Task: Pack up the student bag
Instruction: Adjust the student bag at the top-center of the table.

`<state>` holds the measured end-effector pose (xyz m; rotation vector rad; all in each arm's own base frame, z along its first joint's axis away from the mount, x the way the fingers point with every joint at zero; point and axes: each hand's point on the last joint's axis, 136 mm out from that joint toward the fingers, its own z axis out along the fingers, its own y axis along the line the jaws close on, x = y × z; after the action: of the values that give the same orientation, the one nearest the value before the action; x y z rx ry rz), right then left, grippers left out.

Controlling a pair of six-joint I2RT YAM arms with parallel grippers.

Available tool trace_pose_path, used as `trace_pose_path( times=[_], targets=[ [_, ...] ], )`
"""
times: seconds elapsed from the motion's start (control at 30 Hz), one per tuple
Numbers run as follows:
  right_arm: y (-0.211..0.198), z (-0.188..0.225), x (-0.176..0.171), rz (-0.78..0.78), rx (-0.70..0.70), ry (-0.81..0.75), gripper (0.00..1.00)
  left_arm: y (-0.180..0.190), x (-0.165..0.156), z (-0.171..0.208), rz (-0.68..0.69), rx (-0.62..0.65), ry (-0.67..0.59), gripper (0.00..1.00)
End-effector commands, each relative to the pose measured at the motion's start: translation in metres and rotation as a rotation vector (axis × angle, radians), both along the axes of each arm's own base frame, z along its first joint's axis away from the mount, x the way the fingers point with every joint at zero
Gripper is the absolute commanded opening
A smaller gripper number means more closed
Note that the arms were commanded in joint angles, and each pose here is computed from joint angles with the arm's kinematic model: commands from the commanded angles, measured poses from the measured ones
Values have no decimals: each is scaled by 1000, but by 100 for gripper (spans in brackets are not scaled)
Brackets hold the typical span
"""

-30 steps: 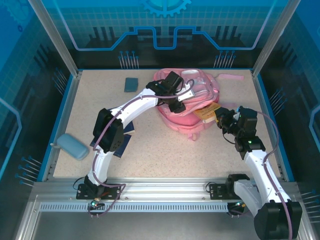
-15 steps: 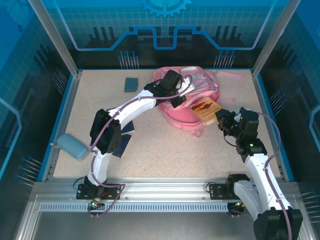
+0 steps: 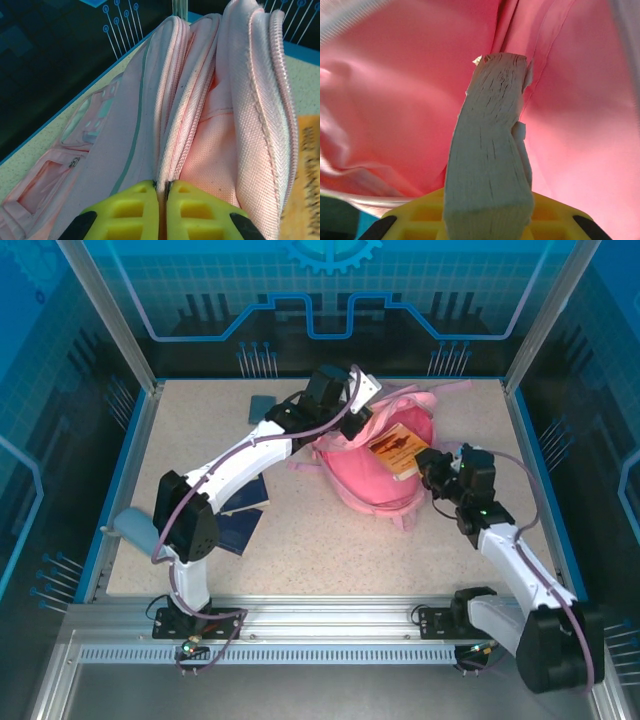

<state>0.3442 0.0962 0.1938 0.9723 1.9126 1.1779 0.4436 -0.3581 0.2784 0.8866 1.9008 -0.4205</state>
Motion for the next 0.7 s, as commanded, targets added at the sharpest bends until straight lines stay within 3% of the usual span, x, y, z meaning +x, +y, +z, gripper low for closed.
trace_pose_path(
  times=[0.0,0.33,0.47,0.67],
  targets=[
    [11,48,32,-23,-7,-196,22,-6,-2,77,3,-216,-129,0],
    [46,23,113,0,54,-254,23,-9,0,77,11,-257,-100,0],
    [58,-3,134,2,27,-188,25,-9,1,72,16,-255,-80,0],
    [71,-47,145,43,-25,-28,43,-4,5,62,38,-252,-57,0]
  ],
)
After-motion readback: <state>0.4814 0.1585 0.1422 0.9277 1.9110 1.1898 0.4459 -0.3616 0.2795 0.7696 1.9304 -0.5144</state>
